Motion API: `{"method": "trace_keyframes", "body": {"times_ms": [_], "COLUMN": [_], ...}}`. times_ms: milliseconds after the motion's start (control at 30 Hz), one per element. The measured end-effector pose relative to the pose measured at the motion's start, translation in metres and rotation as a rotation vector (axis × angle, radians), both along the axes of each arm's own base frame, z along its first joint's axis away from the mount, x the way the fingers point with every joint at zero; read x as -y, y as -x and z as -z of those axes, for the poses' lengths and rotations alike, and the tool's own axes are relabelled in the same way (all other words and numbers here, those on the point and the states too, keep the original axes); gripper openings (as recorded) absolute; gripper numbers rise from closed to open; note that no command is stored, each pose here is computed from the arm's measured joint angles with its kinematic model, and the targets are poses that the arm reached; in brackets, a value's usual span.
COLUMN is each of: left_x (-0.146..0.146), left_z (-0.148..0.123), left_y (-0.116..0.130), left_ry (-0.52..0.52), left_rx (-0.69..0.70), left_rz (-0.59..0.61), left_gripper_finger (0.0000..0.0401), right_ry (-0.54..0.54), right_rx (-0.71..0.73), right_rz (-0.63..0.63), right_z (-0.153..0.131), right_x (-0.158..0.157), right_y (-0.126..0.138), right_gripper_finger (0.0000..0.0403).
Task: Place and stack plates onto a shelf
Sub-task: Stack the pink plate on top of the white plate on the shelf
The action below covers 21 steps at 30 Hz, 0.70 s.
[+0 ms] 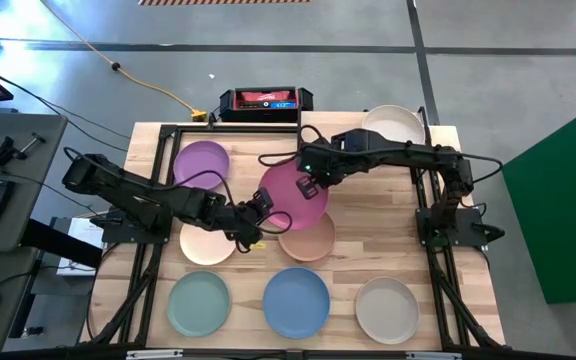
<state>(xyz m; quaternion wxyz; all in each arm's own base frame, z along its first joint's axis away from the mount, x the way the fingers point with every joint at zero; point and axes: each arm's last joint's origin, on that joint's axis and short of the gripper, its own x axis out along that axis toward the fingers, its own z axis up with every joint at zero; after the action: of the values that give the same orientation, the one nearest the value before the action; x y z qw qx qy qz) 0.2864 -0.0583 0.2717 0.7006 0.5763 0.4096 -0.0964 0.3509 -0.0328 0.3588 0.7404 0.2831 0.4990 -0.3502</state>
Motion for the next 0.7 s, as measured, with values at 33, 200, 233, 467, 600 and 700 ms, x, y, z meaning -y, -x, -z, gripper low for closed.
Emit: {"method": "trace_keyframes", "body": {"times_ms": [33,200,233,467,600,700], "left_x": [0.0,0.0001,0.0001,0.0003,0.0002,0.0002], "left_z": [0.0,-0.0002,-0.0003,-0.0003,-0.0002,0.0001], "left_y": [0.0,-0.0002,-0.0003,-0.0004,-0.0003,0.0], "left_ry": [0.006,0.014,0.02,0.134,0.167,0.18], "left_rx": [0.004,0.012,0.016,0.073,0.086,0.088], "left_rz": [-0.007,-0.018,-0.024,-0.134,-0.167,-0.18], "left_gripper_finger": [0.0009,0.0016,0.0016,0.0027,0.0047,0.0067], "right_ry": [-0.003,-0.014,-0.015,-0.02,-0.024,-0.024], "right_rx": [0.001,0.004,0.005,0.008,0.006,0.004], "right_rz": [-0.001,0.015,0.017,0.035,0.048,0.052], "right_z": [0.0,0.0001,0.0001,0.0001,0.0003,0.0003], "right_x": [0.0,-0.0002,-0.0003,-0.0006,-0.0007,0.0004], "right_y": [0.0,0.0001,0.0001,0.0001,0.0006,0.0009], "right_gripper_finger": [0.0003,0.0001,0.0001,0.0001,0.0,0.0]}}
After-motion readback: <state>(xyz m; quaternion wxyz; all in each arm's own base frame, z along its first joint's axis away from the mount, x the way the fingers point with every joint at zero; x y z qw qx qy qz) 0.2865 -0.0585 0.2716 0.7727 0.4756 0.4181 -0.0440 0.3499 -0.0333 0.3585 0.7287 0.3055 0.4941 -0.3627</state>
